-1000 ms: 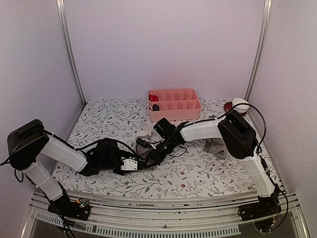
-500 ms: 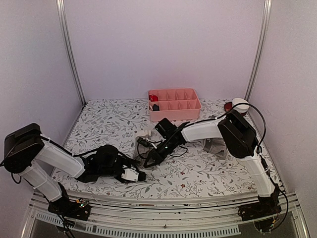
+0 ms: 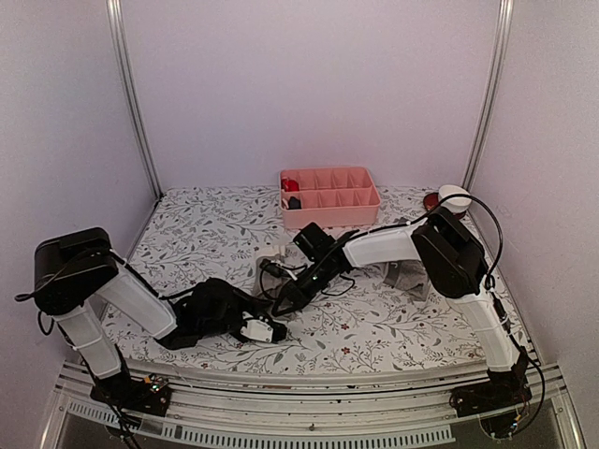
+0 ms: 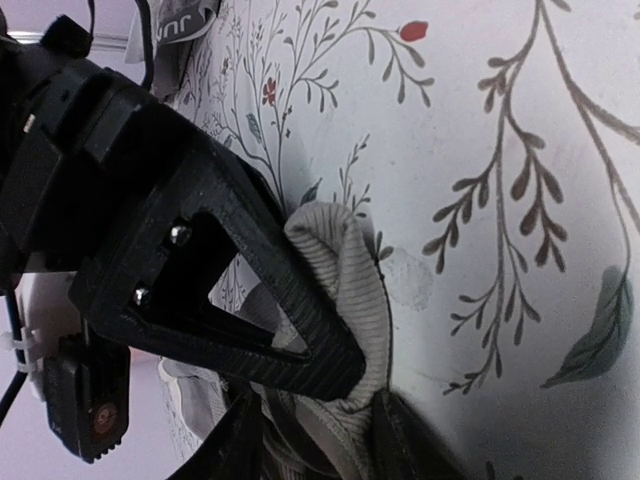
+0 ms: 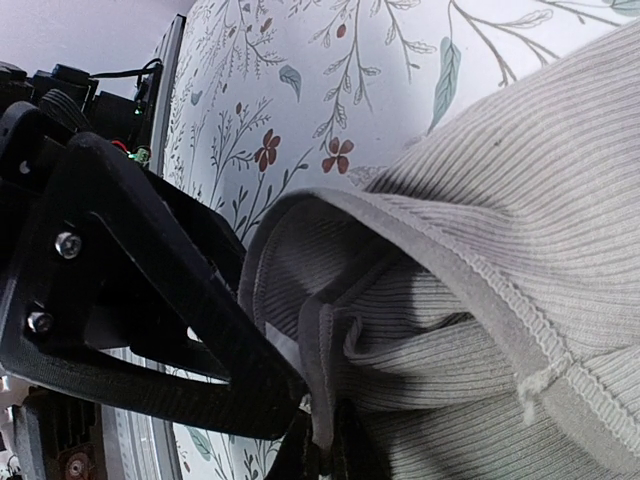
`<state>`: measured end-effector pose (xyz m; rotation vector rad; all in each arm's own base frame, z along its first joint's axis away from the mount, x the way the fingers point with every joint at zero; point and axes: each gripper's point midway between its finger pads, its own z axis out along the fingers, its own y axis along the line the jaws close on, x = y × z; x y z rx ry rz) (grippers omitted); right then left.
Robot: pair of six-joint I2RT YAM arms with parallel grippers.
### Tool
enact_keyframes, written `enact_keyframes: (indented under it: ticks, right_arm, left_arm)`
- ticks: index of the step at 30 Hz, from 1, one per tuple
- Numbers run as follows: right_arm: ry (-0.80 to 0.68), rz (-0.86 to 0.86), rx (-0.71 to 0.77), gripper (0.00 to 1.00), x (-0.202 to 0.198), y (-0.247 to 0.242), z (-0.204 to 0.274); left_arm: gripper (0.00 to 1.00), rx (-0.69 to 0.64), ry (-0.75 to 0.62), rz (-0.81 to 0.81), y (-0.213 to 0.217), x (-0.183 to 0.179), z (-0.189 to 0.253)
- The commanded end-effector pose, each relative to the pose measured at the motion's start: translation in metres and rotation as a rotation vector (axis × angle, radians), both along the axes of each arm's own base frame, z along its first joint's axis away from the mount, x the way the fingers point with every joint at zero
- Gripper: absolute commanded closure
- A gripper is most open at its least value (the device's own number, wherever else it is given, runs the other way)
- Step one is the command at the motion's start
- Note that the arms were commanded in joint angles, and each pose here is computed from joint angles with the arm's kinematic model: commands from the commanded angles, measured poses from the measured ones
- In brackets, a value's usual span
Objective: Roll the underwear
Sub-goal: Roll the underwear at the center of the board.
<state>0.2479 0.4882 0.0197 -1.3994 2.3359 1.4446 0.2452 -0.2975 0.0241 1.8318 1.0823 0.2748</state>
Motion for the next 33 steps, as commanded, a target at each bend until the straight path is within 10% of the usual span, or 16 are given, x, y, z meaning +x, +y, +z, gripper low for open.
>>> enact_keyframes:
  ticks: [1,7,13,25,33]
  right_arm:
    - [0.027,-0.008,-0.03,0.97,0.0,-0.007,-0.017]
    - [0.024,-0.005,-0.025,0.97,-0.001,-0.006,-0.016]
    - [-0.006,-0.008,-0.02,0.89,0.002,-0.008,-0.01]
    - [-0.349,-0.084,0.03,0.2,0.007,-0.044,0.084]
    - [-0.798,-0.268,-0.076,0.13,0.009,-0.098,0.114]
  left_arm:
    - [0.65,0.131,0.06,-0.008,0.014,-0.016,-0.036]
    - [1.0,0.158,0.1,0.025,0.017,-0.015,-0.046]
    - [1.0,0.158,0.168,0.056,0.017,-0.016,-0.05]
    - [1.0,0.103,0.464,0.103,0.02,-0.023,-0.033]
    - [1.0,0.042,0.799,0.12,0.018,-0.027,-0.014]
